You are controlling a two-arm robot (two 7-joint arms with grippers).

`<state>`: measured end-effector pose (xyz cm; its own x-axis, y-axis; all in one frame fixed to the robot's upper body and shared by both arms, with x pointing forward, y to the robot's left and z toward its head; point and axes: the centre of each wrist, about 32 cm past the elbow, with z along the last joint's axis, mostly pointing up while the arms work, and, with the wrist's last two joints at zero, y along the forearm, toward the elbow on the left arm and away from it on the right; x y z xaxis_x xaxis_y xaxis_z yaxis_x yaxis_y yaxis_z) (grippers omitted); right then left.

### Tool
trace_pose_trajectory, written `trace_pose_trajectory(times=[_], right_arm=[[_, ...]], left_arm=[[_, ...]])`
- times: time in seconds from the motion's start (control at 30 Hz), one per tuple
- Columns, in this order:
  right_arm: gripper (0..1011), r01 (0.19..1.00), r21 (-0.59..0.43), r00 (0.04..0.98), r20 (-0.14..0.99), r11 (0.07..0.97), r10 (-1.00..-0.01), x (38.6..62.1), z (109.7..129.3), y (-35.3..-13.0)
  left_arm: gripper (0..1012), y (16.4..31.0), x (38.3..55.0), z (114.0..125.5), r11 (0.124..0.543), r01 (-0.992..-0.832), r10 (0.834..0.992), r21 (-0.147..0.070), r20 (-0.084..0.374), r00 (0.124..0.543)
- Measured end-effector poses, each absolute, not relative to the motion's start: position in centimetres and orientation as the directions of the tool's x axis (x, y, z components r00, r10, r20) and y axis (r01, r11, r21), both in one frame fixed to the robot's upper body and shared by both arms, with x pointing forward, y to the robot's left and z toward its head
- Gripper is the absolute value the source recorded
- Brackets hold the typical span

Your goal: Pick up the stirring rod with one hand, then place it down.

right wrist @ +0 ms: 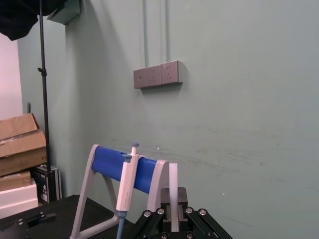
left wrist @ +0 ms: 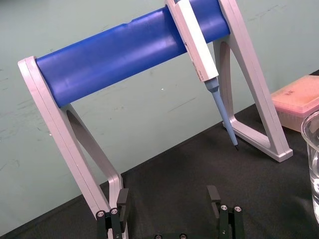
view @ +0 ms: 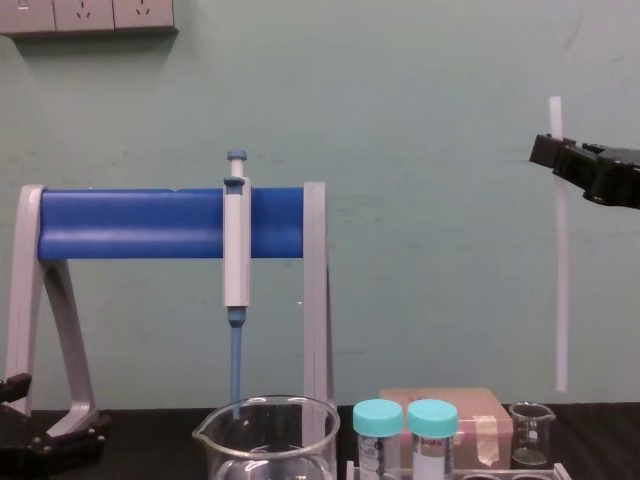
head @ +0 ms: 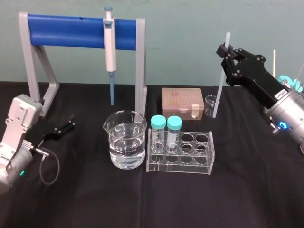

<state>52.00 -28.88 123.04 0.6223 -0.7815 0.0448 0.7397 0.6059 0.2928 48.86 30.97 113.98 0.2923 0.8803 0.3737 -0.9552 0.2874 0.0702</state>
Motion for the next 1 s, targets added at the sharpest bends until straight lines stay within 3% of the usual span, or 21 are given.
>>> trace_pose_trajectory(times=[1.0], right_arm=[[72,0.743,0.286,0.621,0.042,0.605,-0.782,51.67,122.90,-28.80]], left_arm=[[1001,30.97,48.86,113.98,0.287,-0.955,0.880,0.070,0.374,0.292]])
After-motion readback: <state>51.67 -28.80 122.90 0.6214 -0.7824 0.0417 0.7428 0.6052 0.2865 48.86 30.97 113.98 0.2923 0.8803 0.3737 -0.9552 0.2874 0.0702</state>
